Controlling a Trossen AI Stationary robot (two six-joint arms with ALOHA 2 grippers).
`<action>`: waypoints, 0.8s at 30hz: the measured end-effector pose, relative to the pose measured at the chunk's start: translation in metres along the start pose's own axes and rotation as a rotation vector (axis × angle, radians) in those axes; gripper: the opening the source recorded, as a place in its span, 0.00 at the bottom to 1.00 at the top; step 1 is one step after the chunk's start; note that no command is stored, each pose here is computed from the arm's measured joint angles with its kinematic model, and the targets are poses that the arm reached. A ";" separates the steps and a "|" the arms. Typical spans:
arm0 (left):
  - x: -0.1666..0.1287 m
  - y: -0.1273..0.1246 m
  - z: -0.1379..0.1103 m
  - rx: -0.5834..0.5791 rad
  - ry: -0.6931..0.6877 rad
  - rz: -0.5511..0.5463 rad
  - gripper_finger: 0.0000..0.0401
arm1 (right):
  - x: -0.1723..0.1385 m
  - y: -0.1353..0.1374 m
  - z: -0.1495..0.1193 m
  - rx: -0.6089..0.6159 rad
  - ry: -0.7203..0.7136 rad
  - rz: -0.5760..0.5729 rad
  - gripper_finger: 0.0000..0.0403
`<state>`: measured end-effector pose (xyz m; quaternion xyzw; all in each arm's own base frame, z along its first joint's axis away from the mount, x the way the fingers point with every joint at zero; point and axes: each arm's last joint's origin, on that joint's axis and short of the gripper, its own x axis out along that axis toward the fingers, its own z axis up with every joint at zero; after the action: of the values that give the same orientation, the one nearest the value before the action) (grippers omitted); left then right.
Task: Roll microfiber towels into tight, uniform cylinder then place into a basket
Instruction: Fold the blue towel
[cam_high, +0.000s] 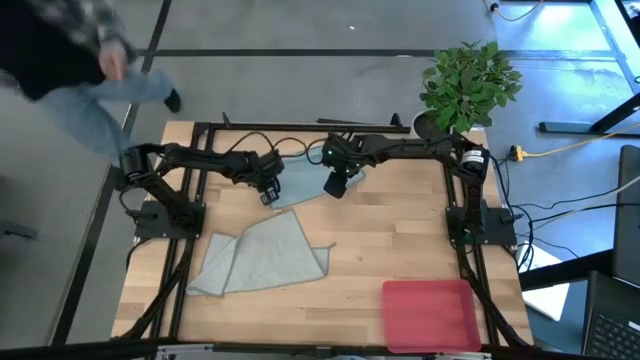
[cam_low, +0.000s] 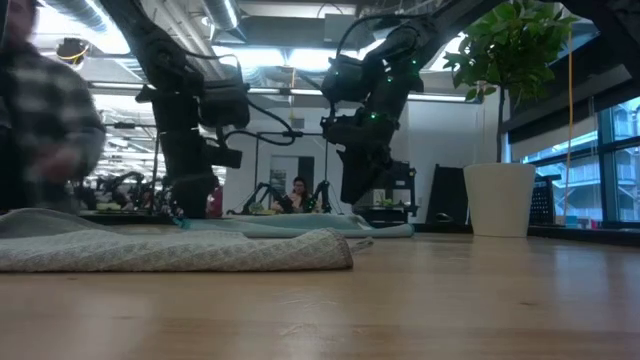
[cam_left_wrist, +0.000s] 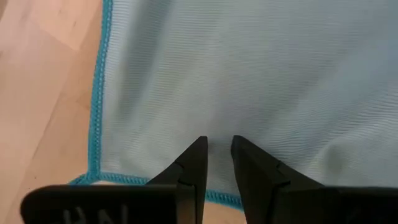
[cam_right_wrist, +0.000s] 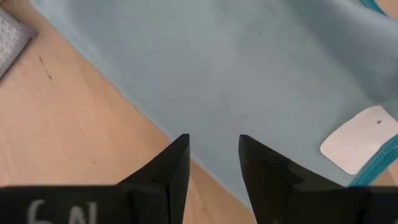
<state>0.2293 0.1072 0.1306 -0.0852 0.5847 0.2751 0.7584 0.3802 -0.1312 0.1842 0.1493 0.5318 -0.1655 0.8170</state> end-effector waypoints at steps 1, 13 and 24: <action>0.000 -0.002 -0.002 0.000 0.004 -0.001 0.17 | 0.000 0.000 0.000 0.000 0.000 0.000 0.34; -0.009 -0.041 -0.010 0.005 0.002 -0.075 0.17 | 0.000 -0.001 0.000 0.073 -0.013 -0.101 0.34; -0.013 -0.058 -0.005 0.016 -0.090 -0.134 0.17 | 0.000 0.021 -0.005 0.049 0.009 -0.025 0.34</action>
<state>0.2528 0.0519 0.1295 -0.1057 0.5453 0.2225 0.8012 0.3855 -0.1100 0.1836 0.1635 0.5331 -0.1882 0.8085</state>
